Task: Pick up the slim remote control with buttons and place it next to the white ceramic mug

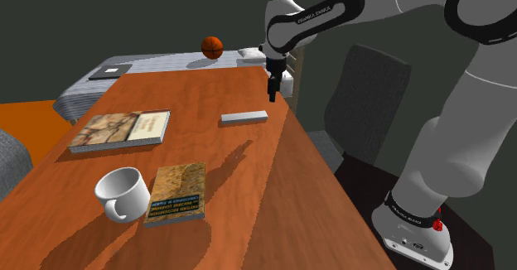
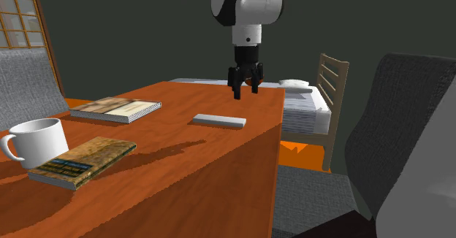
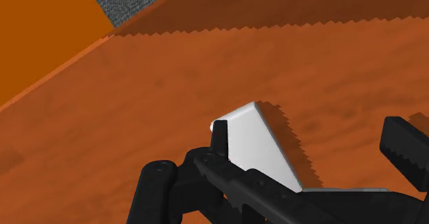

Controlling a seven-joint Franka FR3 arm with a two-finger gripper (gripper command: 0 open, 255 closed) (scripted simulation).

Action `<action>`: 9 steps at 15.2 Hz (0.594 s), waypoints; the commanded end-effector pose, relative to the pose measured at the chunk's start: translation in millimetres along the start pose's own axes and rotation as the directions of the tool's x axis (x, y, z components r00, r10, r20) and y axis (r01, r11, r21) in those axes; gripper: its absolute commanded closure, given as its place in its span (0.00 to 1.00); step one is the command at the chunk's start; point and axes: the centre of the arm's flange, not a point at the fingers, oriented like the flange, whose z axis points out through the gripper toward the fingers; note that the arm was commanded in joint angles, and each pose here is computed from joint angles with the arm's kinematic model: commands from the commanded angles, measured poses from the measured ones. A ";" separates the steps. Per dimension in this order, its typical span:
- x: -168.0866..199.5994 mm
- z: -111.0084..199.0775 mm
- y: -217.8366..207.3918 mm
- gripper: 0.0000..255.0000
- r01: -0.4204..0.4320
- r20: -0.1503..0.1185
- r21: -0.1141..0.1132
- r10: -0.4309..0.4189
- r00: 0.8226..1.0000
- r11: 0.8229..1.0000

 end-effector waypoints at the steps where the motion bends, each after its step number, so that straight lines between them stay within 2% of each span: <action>1: 21.7 15.1 0.8 0.00 0.053 -0.002 0.003 -0.053 0.999 0.999; 5: 65.0 44.3 3.9 0.00 0.154 -0.007 0.008 -0.154 0.988 0.988; 9: 108.6 73.5 2.4 0.00 0.253 -0.012 0.013 -0.253 0.967 0.967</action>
